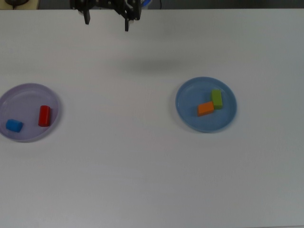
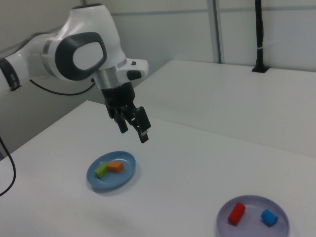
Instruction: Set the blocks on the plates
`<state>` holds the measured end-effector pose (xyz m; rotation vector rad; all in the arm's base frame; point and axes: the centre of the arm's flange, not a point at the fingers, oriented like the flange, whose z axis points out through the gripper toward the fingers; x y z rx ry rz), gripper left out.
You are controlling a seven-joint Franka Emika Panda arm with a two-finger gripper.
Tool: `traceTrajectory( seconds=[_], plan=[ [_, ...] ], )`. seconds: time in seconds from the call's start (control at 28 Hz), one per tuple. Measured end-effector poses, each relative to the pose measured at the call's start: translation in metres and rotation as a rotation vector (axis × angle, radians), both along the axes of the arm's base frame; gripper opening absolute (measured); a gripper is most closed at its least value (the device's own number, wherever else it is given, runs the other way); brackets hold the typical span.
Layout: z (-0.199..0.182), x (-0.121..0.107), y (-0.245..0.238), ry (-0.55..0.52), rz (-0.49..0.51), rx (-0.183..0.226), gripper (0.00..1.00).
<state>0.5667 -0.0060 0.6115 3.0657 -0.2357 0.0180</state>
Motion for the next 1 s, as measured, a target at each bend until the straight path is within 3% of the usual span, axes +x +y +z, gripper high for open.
traceTrajectory(
  seconds=[1.0],
  plan=[
    [0.0018,-0.0011,-0.0052,-0.003,-0.012,0.008,1.00]
  ],
)
